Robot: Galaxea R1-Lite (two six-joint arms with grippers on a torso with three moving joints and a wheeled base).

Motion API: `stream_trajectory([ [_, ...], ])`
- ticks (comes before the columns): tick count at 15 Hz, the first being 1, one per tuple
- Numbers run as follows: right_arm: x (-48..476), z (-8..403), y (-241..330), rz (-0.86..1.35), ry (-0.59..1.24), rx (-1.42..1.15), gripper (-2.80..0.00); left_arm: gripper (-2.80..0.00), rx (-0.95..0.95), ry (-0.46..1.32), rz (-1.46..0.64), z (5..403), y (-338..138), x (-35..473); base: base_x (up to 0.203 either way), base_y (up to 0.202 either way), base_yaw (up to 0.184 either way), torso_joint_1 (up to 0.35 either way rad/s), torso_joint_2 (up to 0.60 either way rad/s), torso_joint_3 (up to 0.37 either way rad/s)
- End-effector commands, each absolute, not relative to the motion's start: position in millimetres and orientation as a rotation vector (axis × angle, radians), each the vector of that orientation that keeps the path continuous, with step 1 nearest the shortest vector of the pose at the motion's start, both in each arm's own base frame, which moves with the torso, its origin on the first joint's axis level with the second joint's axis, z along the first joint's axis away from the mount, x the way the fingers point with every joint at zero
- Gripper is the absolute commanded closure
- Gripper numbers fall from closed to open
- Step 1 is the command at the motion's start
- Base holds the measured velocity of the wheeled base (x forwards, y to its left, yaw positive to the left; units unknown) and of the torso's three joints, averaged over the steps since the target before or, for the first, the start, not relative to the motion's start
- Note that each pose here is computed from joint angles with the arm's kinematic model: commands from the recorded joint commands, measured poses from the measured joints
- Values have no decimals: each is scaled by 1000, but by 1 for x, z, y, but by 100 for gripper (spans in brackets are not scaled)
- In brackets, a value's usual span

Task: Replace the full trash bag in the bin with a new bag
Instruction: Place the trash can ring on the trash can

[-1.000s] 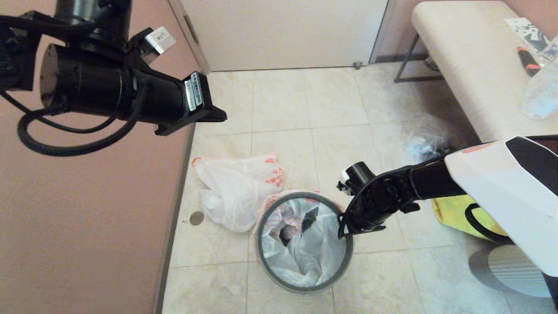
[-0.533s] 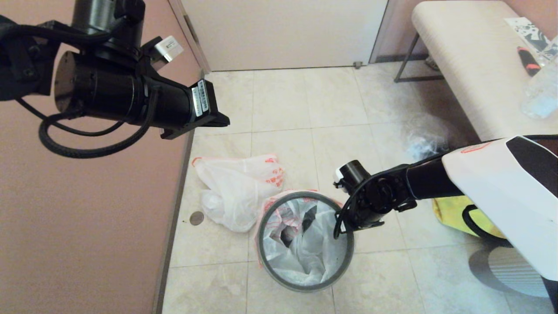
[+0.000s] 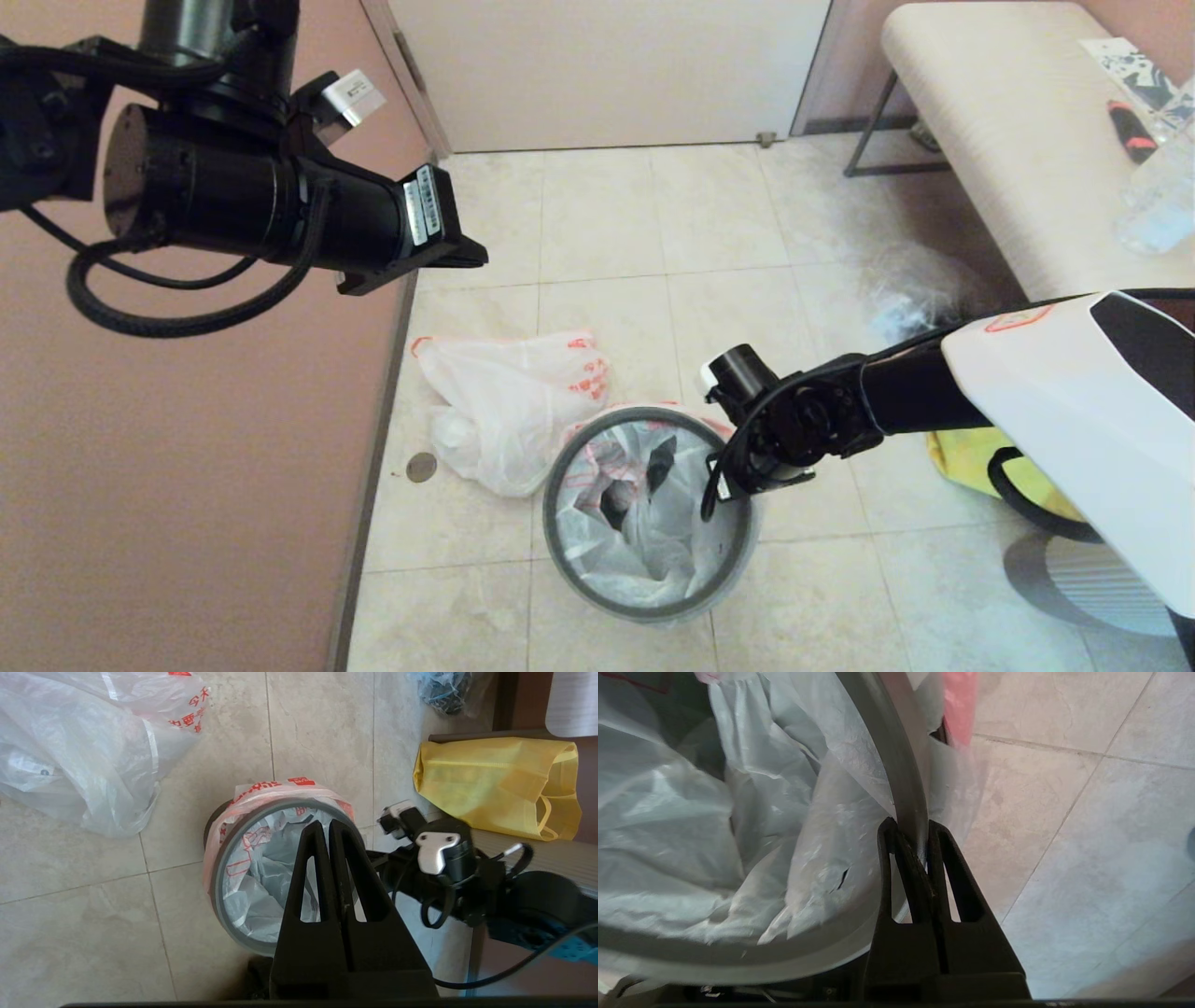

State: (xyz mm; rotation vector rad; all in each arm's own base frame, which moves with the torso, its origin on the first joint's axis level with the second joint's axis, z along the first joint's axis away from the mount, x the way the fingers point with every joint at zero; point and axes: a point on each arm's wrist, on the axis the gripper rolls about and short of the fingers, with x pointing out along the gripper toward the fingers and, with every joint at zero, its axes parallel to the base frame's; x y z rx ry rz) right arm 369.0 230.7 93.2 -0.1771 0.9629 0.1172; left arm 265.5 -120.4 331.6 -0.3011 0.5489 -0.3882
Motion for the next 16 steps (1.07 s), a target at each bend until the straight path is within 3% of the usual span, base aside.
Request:
stream_trajectory([
  [1,371,82,231,94,980,-199,0,0,-304,552,-385,331,-120,266,0,0,0,0,0,0],
  [7,374,77,236,-40,886,-273,0,0,-304,557,-376,329,-119,269,0,0,0,0,0,0],
  [12,376,56,248,-26,878,-283,0,0,-304,556,-376,329,-119,269,0,0,0,0,0,0],
  [16,359,76,260,13,845,-276,0,0,-304,556,-376,329,-119,269,0,0,0,0,0,0],
])
